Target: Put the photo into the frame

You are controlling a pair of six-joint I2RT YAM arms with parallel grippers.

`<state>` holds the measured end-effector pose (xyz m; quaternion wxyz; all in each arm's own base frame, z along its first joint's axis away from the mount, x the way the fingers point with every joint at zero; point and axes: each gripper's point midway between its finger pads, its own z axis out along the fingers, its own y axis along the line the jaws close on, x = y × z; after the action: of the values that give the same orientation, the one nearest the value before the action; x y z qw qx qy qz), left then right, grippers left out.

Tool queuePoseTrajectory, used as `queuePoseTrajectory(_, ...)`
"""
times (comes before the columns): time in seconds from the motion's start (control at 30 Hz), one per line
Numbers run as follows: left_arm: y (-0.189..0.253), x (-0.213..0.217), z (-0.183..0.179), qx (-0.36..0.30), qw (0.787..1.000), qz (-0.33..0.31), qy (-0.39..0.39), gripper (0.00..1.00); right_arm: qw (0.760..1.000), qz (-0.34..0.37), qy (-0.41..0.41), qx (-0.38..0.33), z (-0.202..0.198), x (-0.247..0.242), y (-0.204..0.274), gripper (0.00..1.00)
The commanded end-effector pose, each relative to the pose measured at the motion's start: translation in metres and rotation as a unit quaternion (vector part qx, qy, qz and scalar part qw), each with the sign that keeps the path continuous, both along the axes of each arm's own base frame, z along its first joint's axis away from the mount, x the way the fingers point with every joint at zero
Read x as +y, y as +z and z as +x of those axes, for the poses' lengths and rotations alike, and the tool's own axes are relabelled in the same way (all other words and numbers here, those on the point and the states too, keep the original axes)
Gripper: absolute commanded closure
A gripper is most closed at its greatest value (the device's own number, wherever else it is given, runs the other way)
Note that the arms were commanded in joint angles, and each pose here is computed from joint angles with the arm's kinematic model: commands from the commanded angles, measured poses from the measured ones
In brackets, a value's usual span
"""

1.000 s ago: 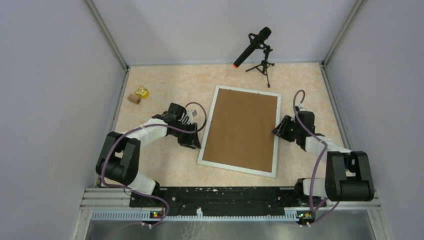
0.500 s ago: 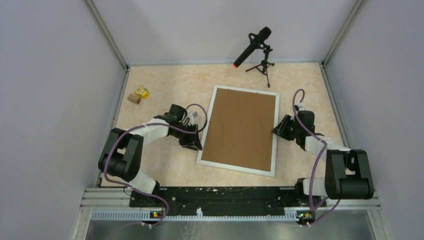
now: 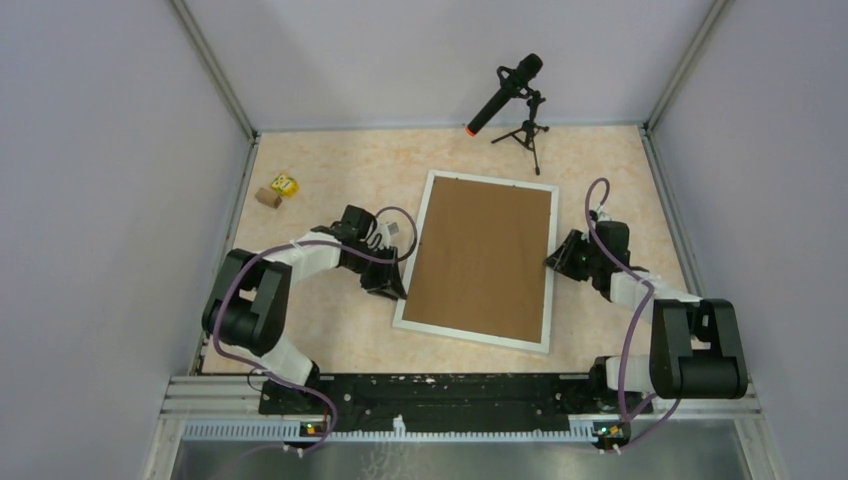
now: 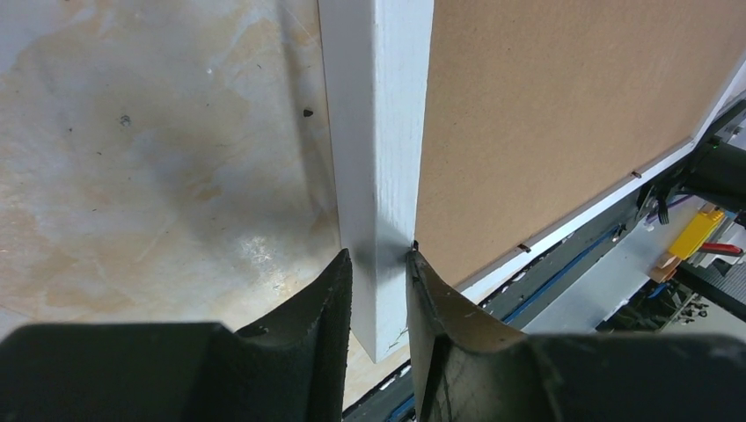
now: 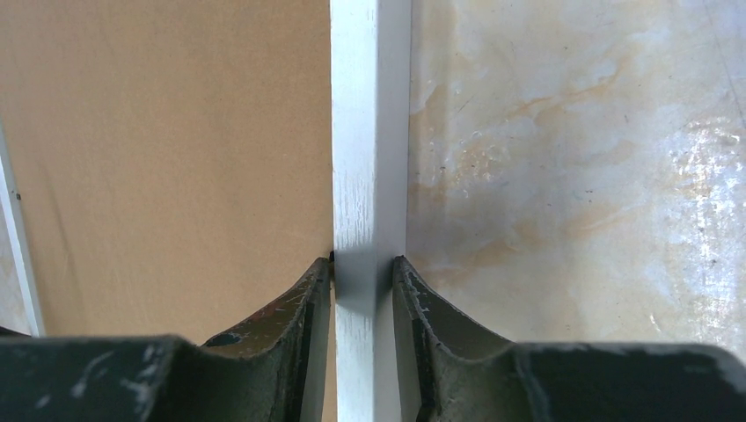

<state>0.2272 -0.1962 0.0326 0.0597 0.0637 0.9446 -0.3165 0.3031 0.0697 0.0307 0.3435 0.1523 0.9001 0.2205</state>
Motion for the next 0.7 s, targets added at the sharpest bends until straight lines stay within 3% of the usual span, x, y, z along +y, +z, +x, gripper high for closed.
queuePoseTrajectory(0.0, -0.017, 0.003, 0.019, -0.035, 0.998, 0.045, 0.004, 0.67, 1.000, 0.009, 0.026, 0.003, -0.006, 0.009, -0.008, 0.72)
queuePoseTrajectory(0.67, -0.049, 0.001, 0.020, -0.032, 0.980, 0.197, 0.023, 0.65, 1.000, 0.012, 0.029, 0.003, -0.007, 0.011, -0.009, 0.74)
